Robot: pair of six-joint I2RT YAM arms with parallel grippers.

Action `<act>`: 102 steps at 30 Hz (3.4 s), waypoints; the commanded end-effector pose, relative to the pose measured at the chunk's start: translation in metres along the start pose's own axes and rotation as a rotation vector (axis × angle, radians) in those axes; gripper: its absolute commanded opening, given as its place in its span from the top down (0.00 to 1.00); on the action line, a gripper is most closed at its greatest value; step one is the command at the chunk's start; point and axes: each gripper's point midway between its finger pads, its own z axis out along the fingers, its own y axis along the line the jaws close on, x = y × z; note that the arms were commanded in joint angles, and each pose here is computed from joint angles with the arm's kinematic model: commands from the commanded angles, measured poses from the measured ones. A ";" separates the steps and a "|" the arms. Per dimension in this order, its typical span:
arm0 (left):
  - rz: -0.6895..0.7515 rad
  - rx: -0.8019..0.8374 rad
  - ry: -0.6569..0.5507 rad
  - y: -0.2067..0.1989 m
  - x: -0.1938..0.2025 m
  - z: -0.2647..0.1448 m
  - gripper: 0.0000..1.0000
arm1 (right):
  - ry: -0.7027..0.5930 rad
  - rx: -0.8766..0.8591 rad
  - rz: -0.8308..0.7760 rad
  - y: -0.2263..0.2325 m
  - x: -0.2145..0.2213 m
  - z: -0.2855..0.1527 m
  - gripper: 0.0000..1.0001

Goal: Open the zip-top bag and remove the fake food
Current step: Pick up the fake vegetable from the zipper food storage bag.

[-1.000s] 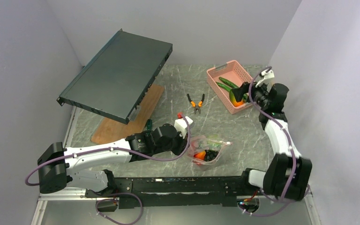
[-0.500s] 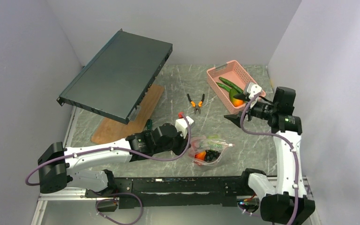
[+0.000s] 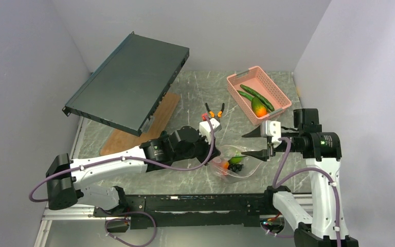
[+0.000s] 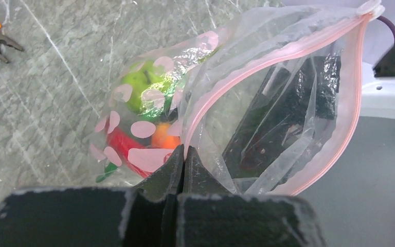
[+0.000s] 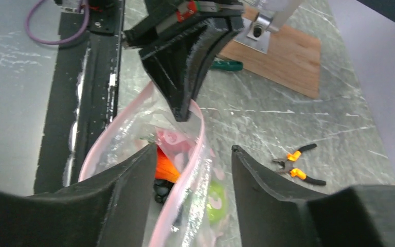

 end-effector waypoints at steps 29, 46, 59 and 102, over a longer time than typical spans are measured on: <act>-0.084 0.156 -0.052 -0.034 -0.031 0.016 1.00 | 0.239 -0.061 0.200 0.024 0.121 0.052 0.74; -0.118 0.162 -0.066 -0.034 -0.036 0.026 1.00 | 0.101 -0.223 0.059 0.037 0.055 0.044 0.62; -0.128 0.161 -0.098 -0.031 -0.039 0.021 0.97 | 0.234 -0.066 0.187 0.032 0.142 0.061 0.80; -0.070 -0.010 0.130 0.029 0.073 0.016 0.69 | 0.184 -0.453 -0.131 0.067 0.117 0.045 0.84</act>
